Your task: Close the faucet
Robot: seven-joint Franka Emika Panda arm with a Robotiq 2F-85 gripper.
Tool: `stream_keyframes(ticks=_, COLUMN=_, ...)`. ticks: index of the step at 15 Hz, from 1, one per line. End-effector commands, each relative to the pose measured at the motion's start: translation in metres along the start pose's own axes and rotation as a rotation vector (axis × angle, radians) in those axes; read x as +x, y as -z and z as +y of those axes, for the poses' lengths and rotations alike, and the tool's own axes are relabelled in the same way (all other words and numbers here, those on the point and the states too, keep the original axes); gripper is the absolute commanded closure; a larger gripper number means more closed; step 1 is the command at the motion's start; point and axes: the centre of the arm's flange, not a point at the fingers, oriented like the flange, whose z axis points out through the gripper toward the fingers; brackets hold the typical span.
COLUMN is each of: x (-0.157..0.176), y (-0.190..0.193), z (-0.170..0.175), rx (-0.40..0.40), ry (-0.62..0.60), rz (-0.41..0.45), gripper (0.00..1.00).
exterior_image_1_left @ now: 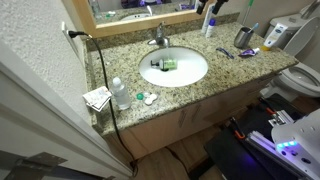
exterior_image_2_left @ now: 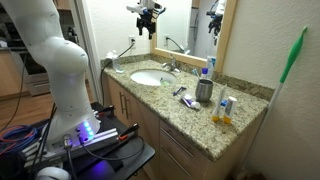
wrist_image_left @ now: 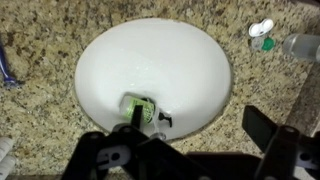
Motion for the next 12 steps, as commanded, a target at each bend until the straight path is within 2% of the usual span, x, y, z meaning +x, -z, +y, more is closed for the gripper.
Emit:
stream_keyframes(ticks=1, x=0.083, y=-0.024, z=-0.028, rx=0.024, ry=-0.056, rz=0.008, gripper=0.00)
stream_keyframes(ticks=2, x=0.030, y=-0.014, z=-0.013, rx=0.007, ry=-0.032, rz=0.012, gripper=0.00)
stream_keyframes(ticks=4, x=0.056, y=-0.031, z=-0.022, rx=0.016, ry=-0.046, rz=0.004, gripper=0.00)
stream_keyframes(ticks=6, x=0.067, y=-0.037, z=-0.022, rx=0.019, ry=-0.049, rz=-0.001, gripper=0.00)
stream_keyframes(ticks=7, x=0.075, y=-0.049, z=-0.019, rx=-0.020, ry=-0.057, rz=-0.056, gripper=0.00)
stream_keyframes(ticks=10, x=0.131, y=-0.084, z=-0.014, rx=-0.093, ry=-0.143, rz=-0.042, gripper=0.00)
stream_keyframes(ticks=12, x=0.155, y=-0.095, z=-0.010, rx=-0.104, ry=-0.168, rz=-0.026, gripper=0.00)
